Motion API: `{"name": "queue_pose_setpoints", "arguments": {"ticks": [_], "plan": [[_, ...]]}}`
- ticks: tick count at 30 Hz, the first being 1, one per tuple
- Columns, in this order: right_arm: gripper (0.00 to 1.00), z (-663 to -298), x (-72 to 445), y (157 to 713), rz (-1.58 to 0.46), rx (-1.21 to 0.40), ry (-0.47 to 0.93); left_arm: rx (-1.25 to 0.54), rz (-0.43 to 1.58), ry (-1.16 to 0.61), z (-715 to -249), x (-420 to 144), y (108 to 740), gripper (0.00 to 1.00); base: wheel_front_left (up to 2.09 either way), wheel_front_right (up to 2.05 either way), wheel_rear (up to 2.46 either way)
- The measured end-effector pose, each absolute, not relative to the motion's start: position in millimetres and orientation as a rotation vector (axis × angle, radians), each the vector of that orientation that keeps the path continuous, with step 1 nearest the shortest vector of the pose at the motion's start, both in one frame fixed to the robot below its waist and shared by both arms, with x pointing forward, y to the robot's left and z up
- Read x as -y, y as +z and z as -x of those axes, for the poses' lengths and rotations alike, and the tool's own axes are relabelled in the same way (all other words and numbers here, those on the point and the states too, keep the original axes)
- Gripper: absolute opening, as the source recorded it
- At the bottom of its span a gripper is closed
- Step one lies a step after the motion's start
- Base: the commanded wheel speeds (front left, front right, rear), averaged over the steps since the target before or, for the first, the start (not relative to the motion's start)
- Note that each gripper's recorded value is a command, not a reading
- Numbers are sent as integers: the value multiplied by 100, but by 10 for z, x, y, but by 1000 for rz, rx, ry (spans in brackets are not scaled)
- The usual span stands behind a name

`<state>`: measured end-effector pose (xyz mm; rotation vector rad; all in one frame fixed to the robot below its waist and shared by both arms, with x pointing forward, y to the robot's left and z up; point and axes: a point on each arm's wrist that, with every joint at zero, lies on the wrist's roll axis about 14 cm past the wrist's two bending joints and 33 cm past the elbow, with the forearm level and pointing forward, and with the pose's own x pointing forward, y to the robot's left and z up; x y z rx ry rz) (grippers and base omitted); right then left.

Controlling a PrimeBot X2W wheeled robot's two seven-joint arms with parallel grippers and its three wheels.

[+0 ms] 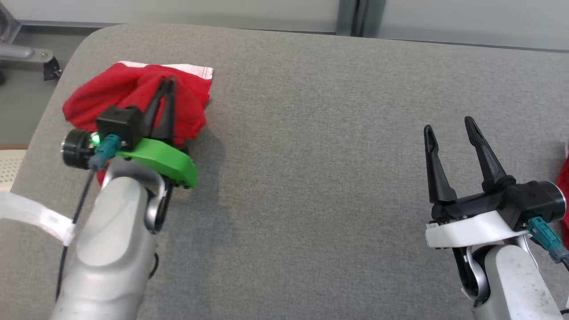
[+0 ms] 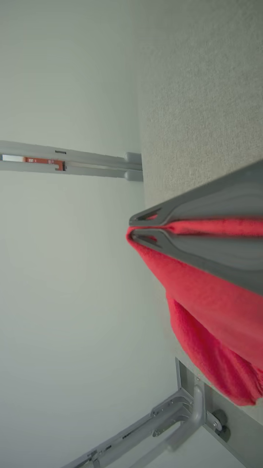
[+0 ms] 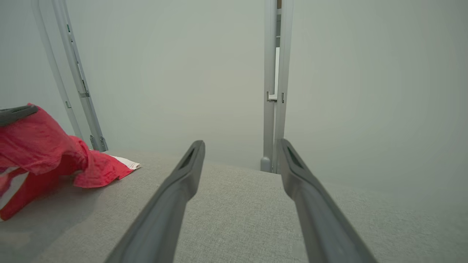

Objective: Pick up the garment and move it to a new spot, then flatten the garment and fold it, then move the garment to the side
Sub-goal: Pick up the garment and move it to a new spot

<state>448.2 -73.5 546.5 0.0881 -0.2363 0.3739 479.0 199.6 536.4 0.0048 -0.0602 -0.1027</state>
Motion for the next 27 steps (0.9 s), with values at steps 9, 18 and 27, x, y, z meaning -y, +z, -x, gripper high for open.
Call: {"name": "queue_pose_setpoints", "arguments": {"ticks": [9,18,27], "plan": [[100,-4375,1089,5568,-78,259,276,40,42,-404,-4733,-696,5336,0,0,0,0],[100,-4231,1502,5602,-65,262,162,68,39,-670,-4609,313,5435,0,0,0,0],[100,-4071,1808,5581,-63,247,75,41,57,-933,-4298,1162,5408,100,0,0,0]]}}
